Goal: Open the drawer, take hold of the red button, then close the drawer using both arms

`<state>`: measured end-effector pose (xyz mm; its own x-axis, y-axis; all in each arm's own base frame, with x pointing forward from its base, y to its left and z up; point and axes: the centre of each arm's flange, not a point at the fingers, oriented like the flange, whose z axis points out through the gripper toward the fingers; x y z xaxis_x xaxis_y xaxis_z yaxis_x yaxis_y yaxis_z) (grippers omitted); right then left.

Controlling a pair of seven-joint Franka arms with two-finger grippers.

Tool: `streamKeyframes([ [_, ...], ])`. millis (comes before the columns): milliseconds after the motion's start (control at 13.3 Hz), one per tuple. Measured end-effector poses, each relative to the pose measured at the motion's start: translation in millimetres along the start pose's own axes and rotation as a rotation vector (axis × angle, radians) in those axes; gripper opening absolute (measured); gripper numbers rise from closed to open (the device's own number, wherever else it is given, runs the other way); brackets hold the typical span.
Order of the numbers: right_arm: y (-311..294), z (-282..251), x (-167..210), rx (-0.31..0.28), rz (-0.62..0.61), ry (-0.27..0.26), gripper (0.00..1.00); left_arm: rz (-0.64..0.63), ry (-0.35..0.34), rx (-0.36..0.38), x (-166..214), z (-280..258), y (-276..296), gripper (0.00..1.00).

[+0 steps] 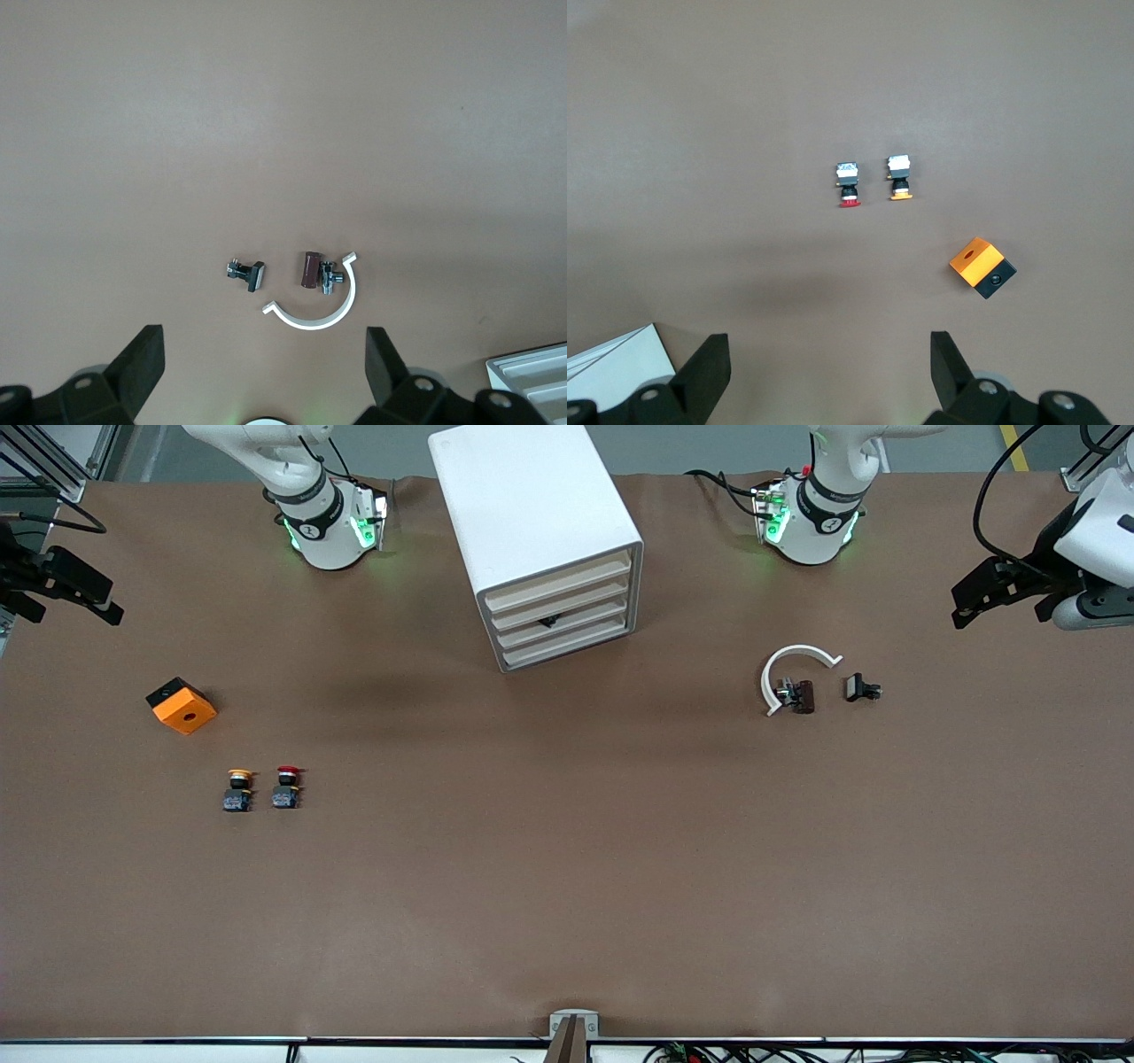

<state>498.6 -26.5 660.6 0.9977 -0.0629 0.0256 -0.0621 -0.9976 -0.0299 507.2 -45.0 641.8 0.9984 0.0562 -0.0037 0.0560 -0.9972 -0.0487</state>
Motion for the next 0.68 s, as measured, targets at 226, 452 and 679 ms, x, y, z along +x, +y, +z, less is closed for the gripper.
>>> streamKeyframes([
  [226, -2.7, -0.2, -0.1, -0.005, -0.010, 0.001, 1.00, 0.000, -0.002, -0.001, 5.0, 1.5, 0.5, 1.00],
  [452, -1.6, -0.4, -0.1, -0.020, -0.012, 0.002, 1.00, 0.000, 0.001, -0.002, 6.5, 0.2, 0.5, 1.00],
  [679, -1.2, -0.3, -0.2, -0.023, -0.013, 0.002, 1.00, 0.000, 0.000, -0.002, 7.2, 0.6, 0.5, 1.00],
])
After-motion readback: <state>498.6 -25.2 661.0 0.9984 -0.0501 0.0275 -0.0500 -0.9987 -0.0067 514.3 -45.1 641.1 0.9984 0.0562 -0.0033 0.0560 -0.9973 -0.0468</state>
